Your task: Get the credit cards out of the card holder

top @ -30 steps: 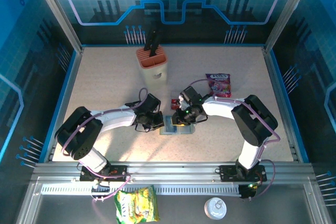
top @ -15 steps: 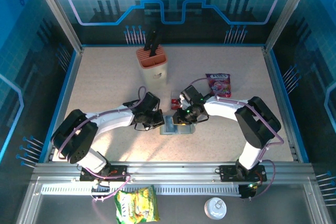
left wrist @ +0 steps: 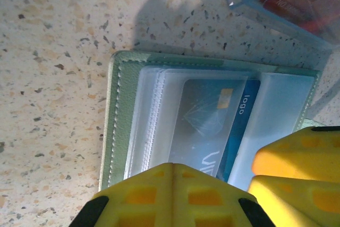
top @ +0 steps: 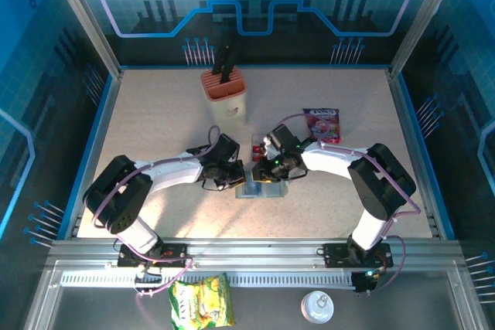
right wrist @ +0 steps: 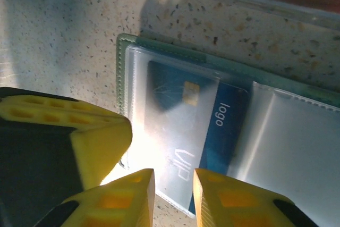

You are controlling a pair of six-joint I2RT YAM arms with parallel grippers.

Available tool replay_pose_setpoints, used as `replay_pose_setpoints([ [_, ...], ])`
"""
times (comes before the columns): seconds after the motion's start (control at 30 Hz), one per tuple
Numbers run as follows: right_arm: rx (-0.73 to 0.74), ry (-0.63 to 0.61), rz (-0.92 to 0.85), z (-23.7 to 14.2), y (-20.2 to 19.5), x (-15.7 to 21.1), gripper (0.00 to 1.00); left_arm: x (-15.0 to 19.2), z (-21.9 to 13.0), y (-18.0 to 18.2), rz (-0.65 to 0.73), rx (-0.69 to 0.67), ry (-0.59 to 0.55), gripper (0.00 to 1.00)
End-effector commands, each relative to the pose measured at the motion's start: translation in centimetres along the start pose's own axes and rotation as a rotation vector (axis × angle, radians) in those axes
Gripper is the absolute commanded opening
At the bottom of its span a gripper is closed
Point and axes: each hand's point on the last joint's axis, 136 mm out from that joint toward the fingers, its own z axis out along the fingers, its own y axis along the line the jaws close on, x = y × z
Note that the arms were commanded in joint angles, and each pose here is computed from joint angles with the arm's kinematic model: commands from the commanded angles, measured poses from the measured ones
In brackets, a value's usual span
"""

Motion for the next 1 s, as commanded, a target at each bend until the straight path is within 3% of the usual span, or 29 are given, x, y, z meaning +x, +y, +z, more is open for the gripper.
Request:
replay_pose_setpoints([
  [0.0,-0.033,0.033,0.012,0.6,0.4,0.8,0.26,0.8,0.6,1.0,0.019,-0.035,0.033,0.00],
  [0.3,-0.041,0.069,0.027,1.6,0.0,1.2,0.27,1.0,0.8,1.8,0.013,-0.063,0.034,0.00],
  [0.97,0.092,0.064,0.004,0.9,-2.1,1.4,0.28,0.9,0.2,1.7,0.014,-0.061,0.021,0.00],
])
